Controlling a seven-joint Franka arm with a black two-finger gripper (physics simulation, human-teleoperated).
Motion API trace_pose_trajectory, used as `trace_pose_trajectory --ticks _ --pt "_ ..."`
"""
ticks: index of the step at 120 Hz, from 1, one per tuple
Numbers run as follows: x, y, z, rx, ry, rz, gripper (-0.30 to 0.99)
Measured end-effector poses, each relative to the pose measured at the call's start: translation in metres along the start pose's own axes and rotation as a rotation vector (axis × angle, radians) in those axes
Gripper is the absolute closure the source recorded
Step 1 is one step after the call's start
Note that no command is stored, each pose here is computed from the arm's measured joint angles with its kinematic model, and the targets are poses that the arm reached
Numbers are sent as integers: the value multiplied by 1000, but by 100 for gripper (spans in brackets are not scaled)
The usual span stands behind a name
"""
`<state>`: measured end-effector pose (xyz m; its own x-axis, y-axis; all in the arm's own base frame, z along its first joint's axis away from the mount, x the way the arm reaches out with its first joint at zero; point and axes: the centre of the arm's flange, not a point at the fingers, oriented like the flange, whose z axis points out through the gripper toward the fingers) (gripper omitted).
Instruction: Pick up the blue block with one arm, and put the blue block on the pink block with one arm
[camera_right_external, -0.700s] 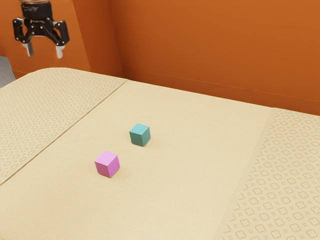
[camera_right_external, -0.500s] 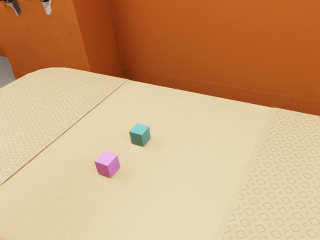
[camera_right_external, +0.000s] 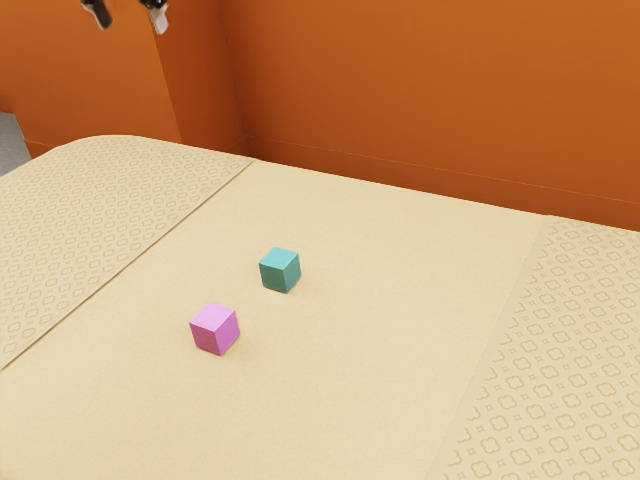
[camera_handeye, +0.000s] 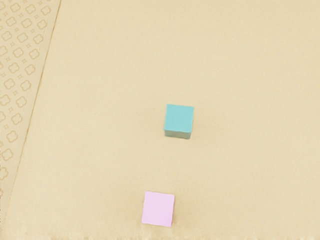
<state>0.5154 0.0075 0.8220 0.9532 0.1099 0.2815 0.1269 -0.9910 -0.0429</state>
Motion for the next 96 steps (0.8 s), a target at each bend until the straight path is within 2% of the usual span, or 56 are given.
trace_pose_trajectory --ticks 11,21,28,35,48,52,57,75,87,96 --pt "4 -33 26 -12 -58 -42 2" --pt "-1 -41 90 -10 -206 -55 2" --pt "-10 -46 165 -24 -317 -74 2" --pt "-37 -50 253 -32 -431 -95 2" --pt "-59 -62 379 -13 -511 -144 2" --pt "-58 -54 410 -1 -506 -133 2" --pt "-51 -33 430 5 -469 -98 2" --pt "16 -19 453 35 -300 -24 2" --pt "35 -12 476 38 -262 47 2" --pt "47 -6 489 17 -240 79 2"
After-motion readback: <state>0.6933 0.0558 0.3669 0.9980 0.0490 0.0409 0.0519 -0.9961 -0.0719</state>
